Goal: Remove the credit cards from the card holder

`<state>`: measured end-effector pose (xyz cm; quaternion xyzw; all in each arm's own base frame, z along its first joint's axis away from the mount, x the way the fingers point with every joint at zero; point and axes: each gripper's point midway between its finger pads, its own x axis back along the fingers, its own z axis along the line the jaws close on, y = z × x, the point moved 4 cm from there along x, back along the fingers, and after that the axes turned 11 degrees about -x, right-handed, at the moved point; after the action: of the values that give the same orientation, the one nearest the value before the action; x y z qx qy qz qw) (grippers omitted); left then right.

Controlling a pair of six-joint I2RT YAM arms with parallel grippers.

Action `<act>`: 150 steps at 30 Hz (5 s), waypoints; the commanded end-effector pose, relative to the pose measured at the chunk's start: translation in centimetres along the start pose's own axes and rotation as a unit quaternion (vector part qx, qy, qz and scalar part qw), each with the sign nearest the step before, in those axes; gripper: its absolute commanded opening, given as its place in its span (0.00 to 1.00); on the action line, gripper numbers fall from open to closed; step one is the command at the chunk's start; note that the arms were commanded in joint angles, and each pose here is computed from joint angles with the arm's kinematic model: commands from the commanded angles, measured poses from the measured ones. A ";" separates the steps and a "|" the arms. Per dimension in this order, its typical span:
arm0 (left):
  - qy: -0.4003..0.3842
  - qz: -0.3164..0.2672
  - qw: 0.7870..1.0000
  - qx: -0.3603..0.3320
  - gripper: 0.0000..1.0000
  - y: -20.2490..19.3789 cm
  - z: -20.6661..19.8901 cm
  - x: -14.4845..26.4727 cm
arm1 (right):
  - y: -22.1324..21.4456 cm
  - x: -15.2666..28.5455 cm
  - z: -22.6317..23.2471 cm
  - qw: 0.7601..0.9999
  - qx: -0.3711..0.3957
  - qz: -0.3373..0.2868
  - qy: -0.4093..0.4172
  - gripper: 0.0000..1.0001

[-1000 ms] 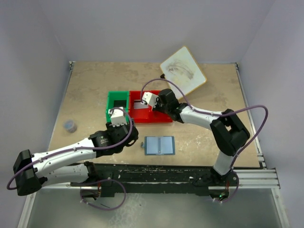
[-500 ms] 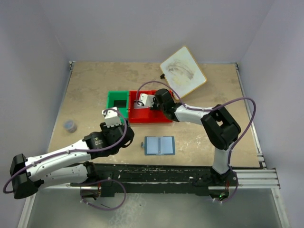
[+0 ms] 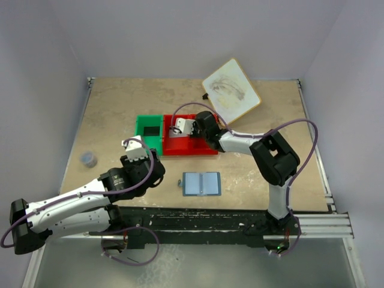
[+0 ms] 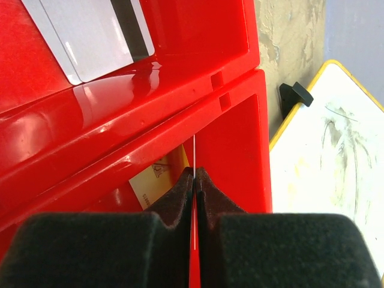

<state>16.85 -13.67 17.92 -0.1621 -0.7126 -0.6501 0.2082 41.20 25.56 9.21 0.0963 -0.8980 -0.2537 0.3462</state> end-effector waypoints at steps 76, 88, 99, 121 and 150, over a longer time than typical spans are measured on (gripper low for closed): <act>-0.112 0.142 0.983 -0.034 0.73 -7.1 -8.6 -3.5 | -4.7 19.6 13.3 0.565 -0.809 -0.028 0.161 0.87; -0.092 0.123 0.988 -0.026 0.73 -6.5 -7.7 -3.5 | -5.3 18.1 14.6 0.569 -0.805 0.008 0.165 0.71; -0.069 0.052 0.996 0.033 0.74 -3.1 -5.2 -2.2 | -5.3 17.5 15.6 0.566 -0.803 0.026 0.184 0.62; 0.123 -0.070 0.989 0.040 0.79 10.5 4.4 -2.8 | -4.5 24.3 -4.8 0.710 -0.658 -0.078 -0.239 0.96; 0.344 -0.183 0.920 0.039 0.80 22.3 11.7 6.4 | 1.2 39.8 -20.0 0.740 -0.544 -0.263 -0.296 1.00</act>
<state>22.81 -1.57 37.42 0.1808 -0.6438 -0.6674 0.3277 25.27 4.80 44.07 0.0307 -0.5960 -0.8020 -0.0270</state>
